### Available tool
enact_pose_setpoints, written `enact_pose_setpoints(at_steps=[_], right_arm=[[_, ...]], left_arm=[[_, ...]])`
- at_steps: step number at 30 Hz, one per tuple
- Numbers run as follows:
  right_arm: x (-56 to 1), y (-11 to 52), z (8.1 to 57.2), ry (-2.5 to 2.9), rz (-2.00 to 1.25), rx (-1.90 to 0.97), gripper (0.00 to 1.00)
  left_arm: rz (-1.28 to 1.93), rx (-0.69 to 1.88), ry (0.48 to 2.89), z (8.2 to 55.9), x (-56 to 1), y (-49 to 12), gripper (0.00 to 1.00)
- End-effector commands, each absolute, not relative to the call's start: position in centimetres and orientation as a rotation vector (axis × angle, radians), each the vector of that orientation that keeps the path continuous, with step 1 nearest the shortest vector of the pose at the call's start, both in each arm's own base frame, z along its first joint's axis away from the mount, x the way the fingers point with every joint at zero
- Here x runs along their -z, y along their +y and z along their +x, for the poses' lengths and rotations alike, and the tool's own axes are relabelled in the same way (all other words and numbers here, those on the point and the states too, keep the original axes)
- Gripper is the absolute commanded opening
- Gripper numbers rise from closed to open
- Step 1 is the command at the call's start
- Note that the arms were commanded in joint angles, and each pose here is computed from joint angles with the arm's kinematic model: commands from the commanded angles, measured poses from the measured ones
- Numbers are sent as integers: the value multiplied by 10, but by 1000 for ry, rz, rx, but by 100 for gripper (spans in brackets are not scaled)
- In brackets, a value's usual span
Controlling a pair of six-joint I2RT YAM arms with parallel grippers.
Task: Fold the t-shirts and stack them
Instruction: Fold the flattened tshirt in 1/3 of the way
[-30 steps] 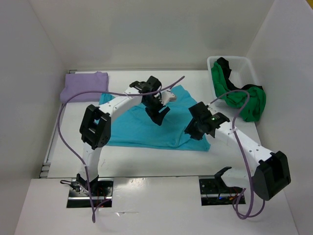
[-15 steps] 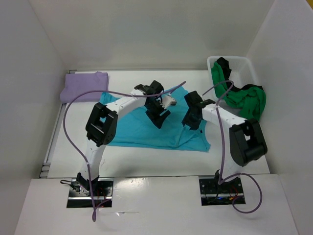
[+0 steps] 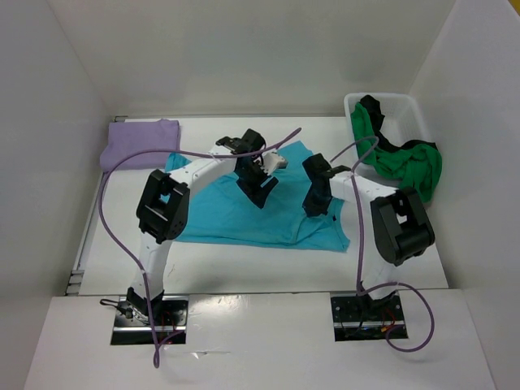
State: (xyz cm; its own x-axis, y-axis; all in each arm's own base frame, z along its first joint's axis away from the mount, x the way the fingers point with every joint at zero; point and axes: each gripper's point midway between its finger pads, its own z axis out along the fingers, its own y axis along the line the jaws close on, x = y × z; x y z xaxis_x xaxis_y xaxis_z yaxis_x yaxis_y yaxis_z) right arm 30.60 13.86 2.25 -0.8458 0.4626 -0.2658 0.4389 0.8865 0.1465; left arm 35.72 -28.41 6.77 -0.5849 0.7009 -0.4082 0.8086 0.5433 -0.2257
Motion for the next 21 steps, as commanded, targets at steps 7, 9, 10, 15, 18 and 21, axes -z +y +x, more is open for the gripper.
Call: enact_pose_setpoints(at_steps=[7,9,10,15,18,21], right_arm=[[-65,130,242,2691,807,-219,0],[-67,129,221,2686,836,-238,0],[-72,134,218,2678,834,-261,0],[-84,129,218,2604,904,-279,8],[-91,123,224,2563,918,-240,25],[-93,117,225,2546,933,-200,35]], left_arm=[[1430,754,2371,324,-93,-334,73],[1459,760,2355,322,-89,-347,73],[1471,762,2351,321,-86,-352,73],[1468,811,2357,327,-72,-370,73],[1469,950,2334,322,-74,-386,73],[1507,953,2359,309,-58,-397,74]])
